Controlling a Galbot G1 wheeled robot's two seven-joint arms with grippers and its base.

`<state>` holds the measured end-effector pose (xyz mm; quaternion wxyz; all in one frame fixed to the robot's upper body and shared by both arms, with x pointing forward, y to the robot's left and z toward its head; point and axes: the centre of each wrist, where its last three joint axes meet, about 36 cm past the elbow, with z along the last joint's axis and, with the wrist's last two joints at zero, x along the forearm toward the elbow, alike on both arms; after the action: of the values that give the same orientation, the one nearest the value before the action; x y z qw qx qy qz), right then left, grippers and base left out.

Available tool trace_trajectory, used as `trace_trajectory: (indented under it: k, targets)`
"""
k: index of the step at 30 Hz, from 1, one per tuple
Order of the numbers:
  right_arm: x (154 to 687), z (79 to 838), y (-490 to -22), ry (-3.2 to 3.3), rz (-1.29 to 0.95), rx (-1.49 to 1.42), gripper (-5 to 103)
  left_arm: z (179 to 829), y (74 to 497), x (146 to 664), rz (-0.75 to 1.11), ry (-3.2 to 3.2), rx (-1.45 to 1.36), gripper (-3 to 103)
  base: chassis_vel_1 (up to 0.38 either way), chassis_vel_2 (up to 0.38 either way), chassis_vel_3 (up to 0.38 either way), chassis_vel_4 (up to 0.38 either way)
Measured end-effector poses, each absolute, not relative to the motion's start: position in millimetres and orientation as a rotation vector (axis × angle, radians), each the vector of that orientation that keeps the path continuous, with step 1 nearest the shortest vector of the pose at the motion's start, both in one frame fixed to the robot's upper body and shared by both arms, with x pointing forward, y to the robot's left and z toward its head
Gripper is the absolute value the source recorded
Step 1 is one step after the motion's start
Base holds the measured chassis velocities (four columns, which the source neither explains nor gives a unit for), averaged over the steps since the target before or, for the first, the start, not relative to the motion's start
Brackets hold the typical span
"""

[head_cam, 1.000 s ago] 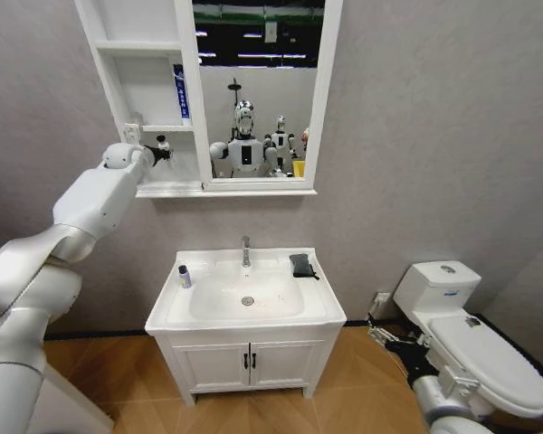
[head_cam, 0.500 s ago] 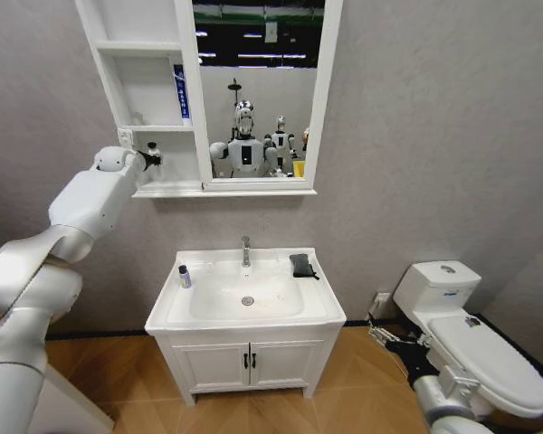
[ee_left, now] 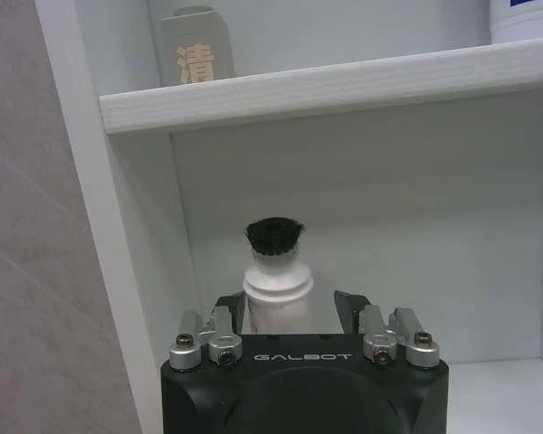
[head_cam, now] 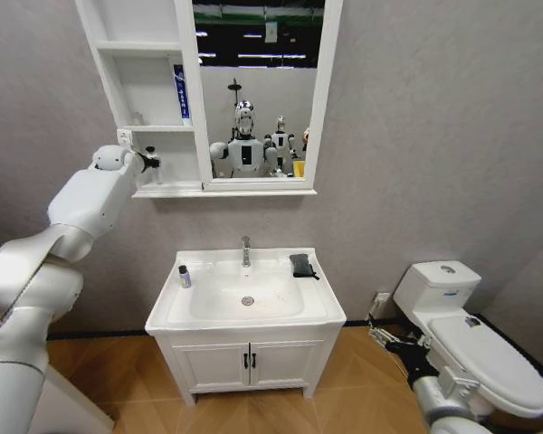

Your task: Move facial cleanser and shampoo from washbasin to cabinet, then wipe washbasin with towel.

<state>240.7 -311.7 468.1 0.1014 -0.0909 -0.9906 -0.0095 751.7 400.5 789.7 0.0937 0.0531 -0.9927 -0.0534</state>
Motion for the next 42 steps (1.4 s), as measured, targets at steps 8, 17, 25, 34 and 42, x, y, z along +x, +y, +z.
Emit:
trace_trajectory:
  k: [8, 17, 25, 34, 42]
  targets:
    - [240, 468, -310, -2.926, -0.030, -0.260, 100, 786, 397, 753, -0.135, -2.953, 0.140, 89, 0.000, 0.000, 0.000, 0.000]
    - [239, 470, -309, -2.930, -0.025, -0.256, 100, 784, 393, 702, -0.104, -2.978, 0.153, 100, 0.000, 0.000, 0.000, 0.000]
    - [237, 468, -303, -2.920, -0.017, -0.233, 100, 751, 412, 603, -0.086, -3.000, 0.223, 100, 0.000, 0.000, 0.000, 0.000]
    - [234, 469, -300, -2.915, 0.002, -0.208, 100, 574, 367, 526, 0.002, -3.004, 0.076, 100, 0.000, 0.000, 0.000, 0.000]
    - [231, 471, -299, -2.914, 0.014, -0.200, 100, 455, 340, 529, -0.005, -2.934, 0.078, 100, 0.000, 0.000, 0.000, 0.000]
